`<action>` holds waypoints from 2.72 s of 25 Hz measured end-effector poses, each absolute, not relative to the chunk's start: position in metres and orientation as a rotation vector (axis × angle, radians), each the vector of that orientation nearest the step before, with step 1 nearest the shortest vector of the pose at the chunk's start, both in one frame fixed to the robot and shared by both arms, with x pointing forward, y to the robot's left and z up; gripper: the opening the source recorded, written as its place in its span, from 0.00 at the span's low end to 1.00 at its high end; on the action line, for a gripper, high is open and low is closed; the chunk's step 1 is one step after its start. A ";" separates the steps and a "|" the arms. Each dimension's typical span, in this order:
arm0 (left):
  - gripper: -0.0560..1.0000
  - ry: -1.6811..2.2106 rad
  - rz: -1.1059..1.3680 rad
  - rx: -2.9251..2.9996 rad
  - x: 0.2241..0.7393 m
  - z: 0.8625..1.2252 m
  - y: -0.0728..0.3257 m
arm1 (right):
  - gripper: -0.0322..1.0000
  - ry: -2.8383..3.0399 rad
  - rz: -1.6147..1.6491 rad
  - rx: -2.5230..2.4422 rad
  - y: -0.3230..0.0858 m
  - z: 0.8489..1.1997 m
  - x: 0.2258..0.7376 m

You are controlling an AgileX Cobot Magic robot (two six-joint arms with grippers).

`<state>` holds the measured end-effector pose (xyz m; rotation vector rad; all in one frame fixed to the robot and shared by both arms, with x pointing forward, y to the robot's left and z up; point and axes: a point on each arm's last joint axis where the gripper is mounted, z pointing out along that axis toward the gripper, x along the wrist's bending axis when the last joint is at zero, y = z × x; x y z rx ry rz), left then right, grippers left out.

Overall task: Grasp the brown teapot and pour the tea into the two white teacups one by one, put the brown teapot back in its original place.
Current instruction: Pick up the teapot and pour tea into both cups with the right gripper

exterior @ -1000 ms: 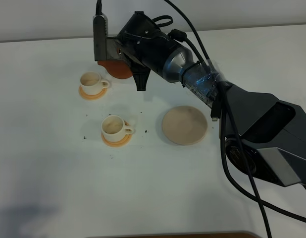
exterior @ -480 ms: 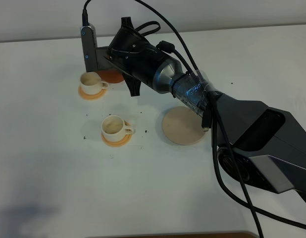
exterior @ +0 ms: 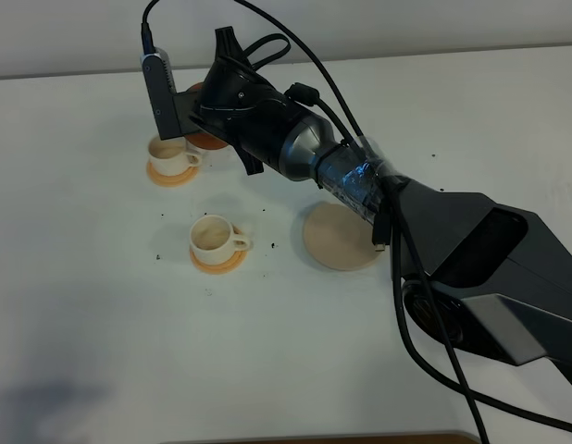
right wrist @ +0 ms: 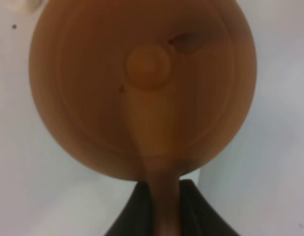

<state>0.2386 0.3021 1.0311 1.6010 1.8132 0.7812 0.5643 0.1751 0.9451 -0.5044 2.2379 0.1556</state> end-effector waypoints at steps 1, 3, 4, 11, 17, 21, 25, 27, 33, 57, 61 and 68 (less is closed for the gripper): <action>0.31 1.813 0.781 1.601 0.239 1.031 0.302 | 0.16 2.231 0.149 -0.516 0.175 0.945 0.565; 0.31 1.813 0.781 1.601 0.239 1.031 0.302 | 0.16 2.223 0.139 -0.526 0.175 0.946 0.565; 0.31 1.813 0.781 1.601 0.239 1.031 0.302 | 0.16 2.215 0.130 -0.530 0.175 0.946 0.565; 0.31 1.813 0.781 1.601 0.239 1.031 0.302 | 0.16 2.168 0.097 -0.560 0.176 0.945 0.567; 0.31 1.813 0.781 1.601 0.239 1.031 0.302 | 0.16 2.104 0.093 -0.613 0.186 0.948 0.555; 0.31 1.813 0.781 1.601 0.239 1.031 0.302 | 0.16 2.080 0.095 -0.643 0.190 0.949 0.550; 0.31 1.813 0.781 1.601 0.239 1.031 0.302 | 0.16 2.046 0.072 -0.665 0.191 0.951 0.550; 0.31 1.813 0.781 1.601 0.239 1.031 0.302 | 0.16 2.035 0.067 -0.673 0.191 0.952 0.550; 0.31 1.813 0.781 1.601 0.239 1.031 0.302 | 0.16 2.022 0.062 -0.680 0.191 0.952 0.551; 0.31 1.813 0.781 1.601 0.239 1.031 0.302 | 0.16 1.996 -0.019 -0.731 0.183 0.941 0.566; 0.31 1.813 0.781 1.601 0.239 1.031 0.302 | 0.16 1.970 -0.024 -0.752 0.184 0.942 0.567; 0.31 1.813 0.781 1.601 0.239 1.031 0.302 | 0.16 1.931 -0.055 -0.795 0.185 0.944 0.567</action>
